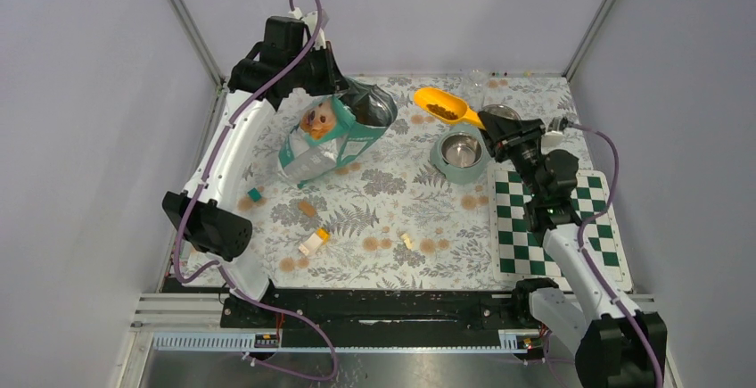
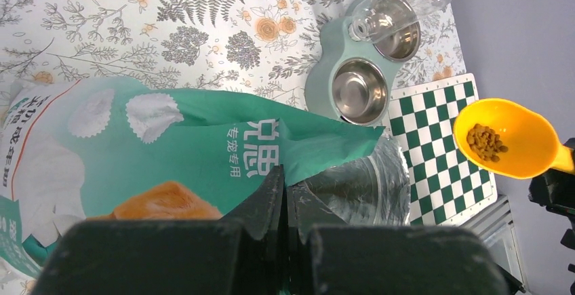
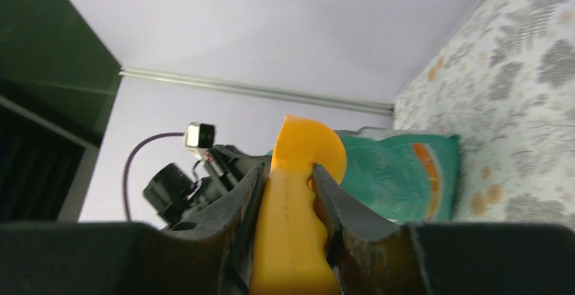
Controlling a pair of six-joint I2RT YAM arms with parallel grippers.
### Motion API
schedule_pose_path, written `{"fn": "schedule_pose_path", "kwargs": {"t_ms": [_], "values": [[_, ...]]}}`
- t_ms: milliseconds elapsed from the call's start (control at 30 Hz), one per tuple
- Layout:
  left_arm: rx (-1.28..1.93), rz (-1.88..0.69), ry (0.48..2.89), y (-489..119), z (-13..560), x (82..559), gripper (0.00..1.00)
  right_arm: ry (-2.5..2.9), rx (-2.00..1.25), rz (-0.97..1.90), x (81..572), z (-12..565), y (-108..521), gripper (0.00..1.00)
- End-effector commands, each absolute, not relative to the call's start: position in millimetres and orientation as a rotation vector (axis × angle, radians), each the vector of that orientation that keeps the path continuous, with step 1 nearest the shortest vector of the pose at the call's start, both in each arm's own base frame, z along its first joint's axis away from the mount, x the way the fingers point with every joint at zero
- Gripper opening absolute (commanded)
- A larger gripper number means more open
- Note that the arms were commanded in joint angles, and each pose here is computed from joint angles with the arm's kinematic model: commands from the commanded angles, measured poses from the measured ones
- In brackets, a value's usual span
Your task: Serve the pet food
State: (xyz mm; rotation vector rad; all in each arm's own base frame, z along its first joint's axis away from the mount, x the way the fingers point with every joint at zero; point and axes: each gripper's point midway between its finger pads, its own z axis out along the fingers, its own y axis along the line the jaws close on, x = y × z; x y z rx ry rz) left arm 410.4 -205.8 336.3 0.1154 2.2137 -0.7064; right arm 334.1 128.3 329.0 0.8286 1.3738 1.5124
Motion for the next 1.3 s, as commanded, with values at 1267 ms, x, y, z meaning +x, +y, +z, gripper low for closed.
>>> {"fn": "schedule_pose_path", "kwargs": {"t_ms": [1267], "values": [[0.076, -0.713, 2.138, -194, 351, 412, 0.00, 1.748, 0.941, 0.340, 339, 193, 10, 0.00]]}}
